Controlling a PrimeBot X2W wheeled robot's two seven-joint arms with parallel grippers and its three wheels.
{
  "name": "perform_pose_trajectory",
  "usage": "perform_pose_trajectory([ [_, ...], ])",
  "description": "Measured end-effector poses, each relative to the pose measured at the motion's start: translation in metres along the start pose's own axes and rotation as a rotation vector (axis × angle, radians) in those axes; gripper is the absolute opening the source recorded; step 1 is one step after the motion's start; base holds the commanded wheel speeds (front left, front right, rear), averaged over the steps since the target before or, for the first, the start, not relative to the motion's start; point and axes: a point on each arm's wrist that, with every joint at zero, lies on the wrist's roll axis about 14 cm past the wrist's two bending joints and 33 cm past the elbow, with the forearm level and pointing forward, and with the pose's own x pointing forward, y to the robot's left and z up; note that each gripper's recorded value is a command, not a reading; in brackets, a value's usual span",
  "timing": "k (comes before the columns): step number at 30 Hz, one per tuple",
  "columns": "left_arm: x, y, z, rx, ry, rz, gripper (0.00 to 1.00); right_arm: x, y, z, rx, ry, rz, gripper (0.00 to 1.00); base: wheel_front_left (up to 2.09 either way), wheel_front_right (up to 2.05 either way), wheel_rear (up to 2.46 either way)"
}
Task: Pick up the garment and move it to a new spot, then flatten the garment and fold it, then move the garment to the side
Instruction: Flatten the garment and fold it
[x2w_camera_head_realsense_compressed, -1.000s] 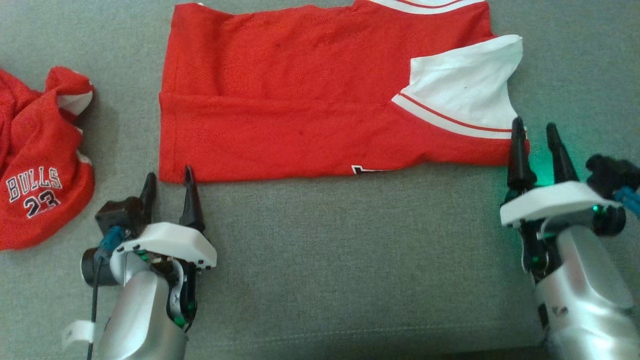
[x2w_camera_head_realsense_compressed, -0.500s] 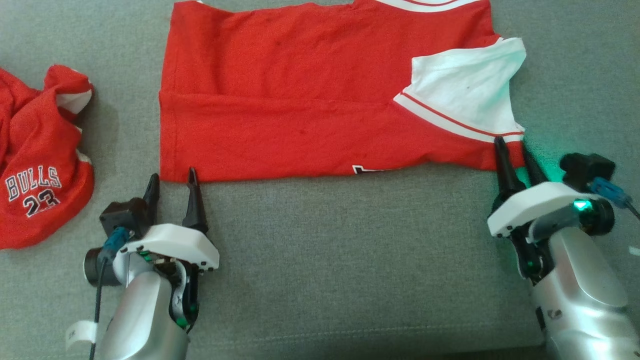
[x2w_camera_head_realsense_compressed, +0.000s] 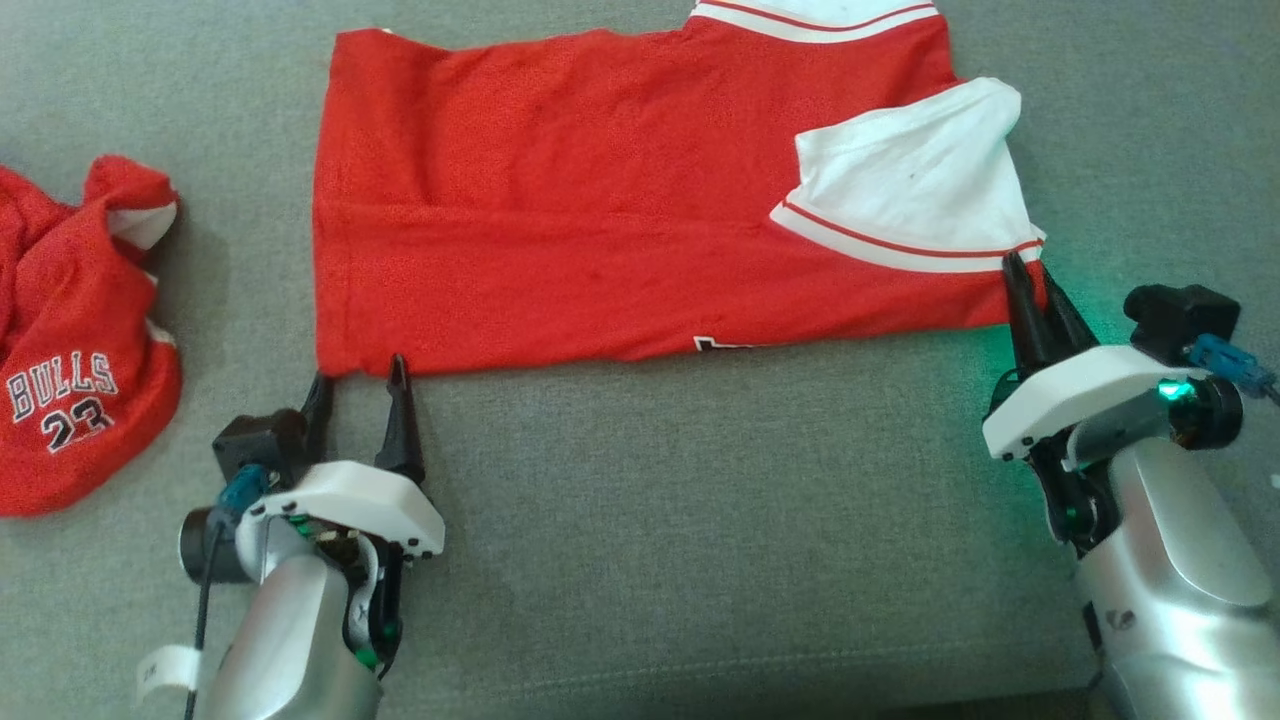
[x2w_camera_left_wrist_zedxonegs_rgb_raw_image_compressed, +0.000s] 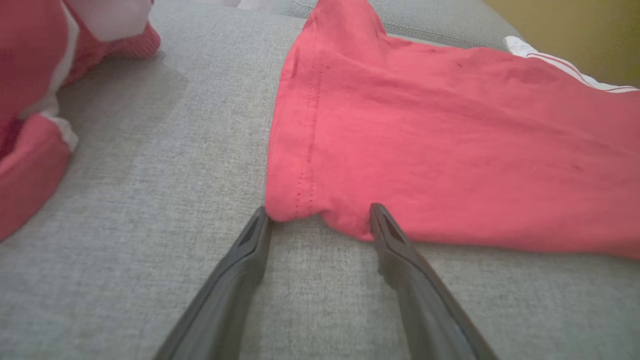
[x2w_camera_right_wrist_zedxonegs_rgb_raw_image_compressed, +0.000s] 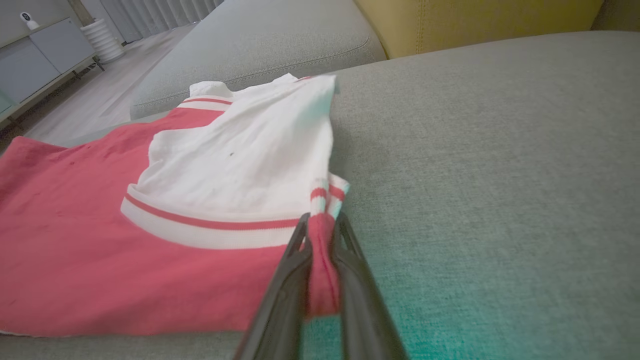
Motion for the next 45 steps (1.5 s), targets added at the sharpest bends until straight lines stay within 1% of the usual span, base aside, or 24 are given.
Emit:
perform_pose_trajectory([
  [4,0.003,0.0,-0.001,-0.012,0.002,0.003,1.0,-0.001,-0.003,0.0,0.001,0.0,-0.008,0.0,0.0,0.0,0.0],
  [13,0.016,0.009,0.002,-0.089,-0.003,0.047,1.0,0.0,-0.01,0.006,-0.005,-0.016,-0.025,0.0,0.0,0.0,0.0],
  [21,0.023,0.009,-0.004,-0.102,0.021,0.038,1.0,0.001,-0.008,0.013,-0.012,-0.034,-0.022,0.0,0.0,0.0,0.0],
  [22,0.024,0.007,-0.004,-0.104,0.024,0.033,0.86,0.002,-0.008,0.013,-0.012,-0.035,-0.02,0.0,0.0,0.0,0.0],
  [23,0.026,0.006,-0.005,-0.099,0.029,0.026,0.47,0.002,-0.007,0.014,-0.011,-0.038,-0.019,0.0,0.0,0.0,0.0],
  [24,0.028,0.004,-0.005,-0.098,0.033,0.021,0.11,0.002,-0.007,0.014,-0.011,-0.039,-0.019,0.0,0.0,0.0,0.0],
  [25,0.029,0.004,-0.006,-0.098,0.039,0.021,0.0,0.002,-0.007,0.015,-0.011,-0.039,-0.018,0.0,0.0,0.0,0.0],
  [29,0.032,0.006,-0.005,-0.093,0.053,0.013,0.0,0.001,-0.004,0.02,-0.011,-0.053,-0.012,0.0,0.0,0.0,0.0],
  [34,0.024,0.006,0.002,-0.095,0.046,0.018,0.0,-0.003,0.0,0.03,-0.006,-0.078,-0.005,0.0,0.0,0.0,0.0],
  [39,-0.006,0.009,-0.002,-0.096,0.043,0.035,0.0,-0.016,0.003,0.035,0.022,-0.106,-0.004,0.0,0.0,0.0,0.0],
  [45,-0.045,0.018,-0.012,-0.092,0.05,0.068,0.0,-0.046,0.013,0.013,0.077,-0.079,0.003,0.0,0.0,0.0,0.0],
])
